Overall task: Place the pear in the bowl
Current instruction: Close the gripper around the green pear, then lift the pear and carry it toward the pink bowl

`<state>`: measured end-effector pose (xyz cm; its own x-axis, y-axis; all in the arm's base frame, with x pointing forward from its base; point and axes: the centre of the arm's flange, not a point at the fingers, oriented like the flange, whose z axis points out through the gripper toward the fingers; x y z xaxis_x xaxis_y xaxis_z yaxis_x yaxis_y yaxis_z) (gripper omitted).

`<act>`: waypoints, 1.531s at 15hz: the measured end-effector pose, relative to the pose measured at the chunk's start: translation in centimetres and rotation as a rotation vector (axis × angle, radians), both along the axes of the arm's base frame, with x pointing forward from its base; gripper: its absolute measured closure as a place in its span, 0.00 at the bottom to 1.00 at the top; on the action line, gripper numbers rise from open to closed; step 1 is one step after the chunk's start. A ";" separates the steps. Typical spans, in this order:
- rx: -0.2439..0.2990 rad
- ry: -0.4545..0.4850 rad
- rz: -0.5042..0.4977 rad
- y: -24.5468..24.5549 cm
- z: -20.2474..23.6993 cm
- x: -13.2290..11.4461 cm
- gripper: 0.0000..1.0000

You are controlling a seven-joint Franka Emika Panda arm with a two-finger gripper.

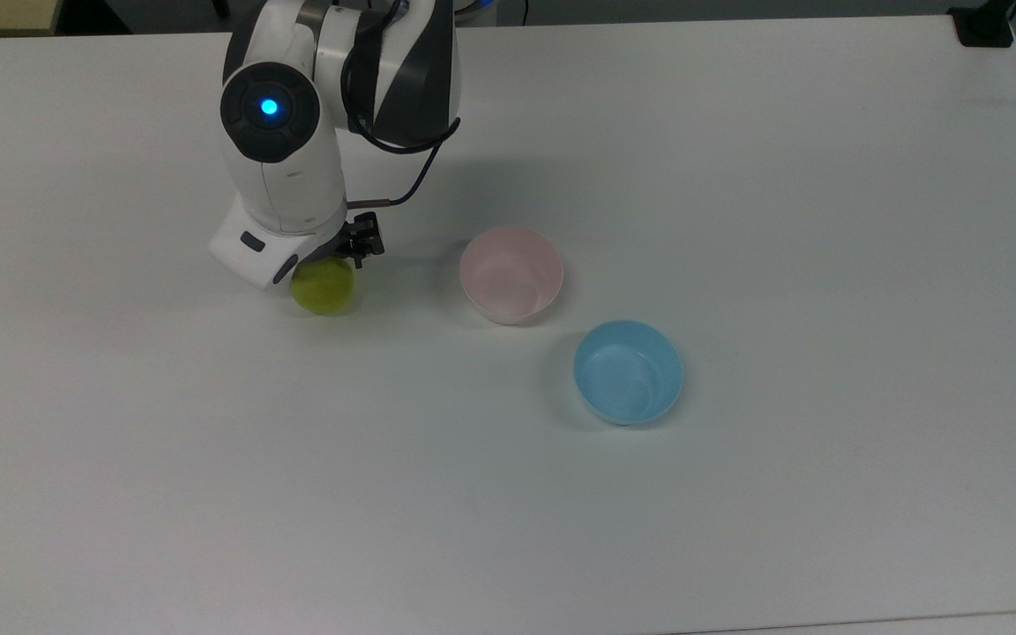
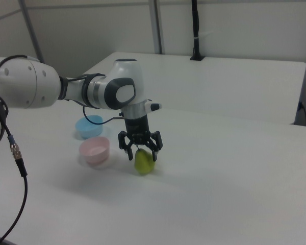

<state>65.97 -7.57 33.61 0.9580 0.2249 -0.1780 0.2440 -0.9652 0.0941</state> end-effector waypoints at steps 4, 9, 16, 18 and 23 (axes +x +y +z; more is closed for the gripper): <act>-0.001 0.000 0.006 0.3 0.0 0.0 0.38; -0.001 -0.003 0.009 0.3 0.1 0.0 0.38; 0.044 -0.112 -0.004 1.0 7.9 0.3 0.38; 0.096 -0.146 -0.003 2.8 10.4 0.5 0.38; 0.131 -0.131 0.027 14.3 10.9 0.2 0.38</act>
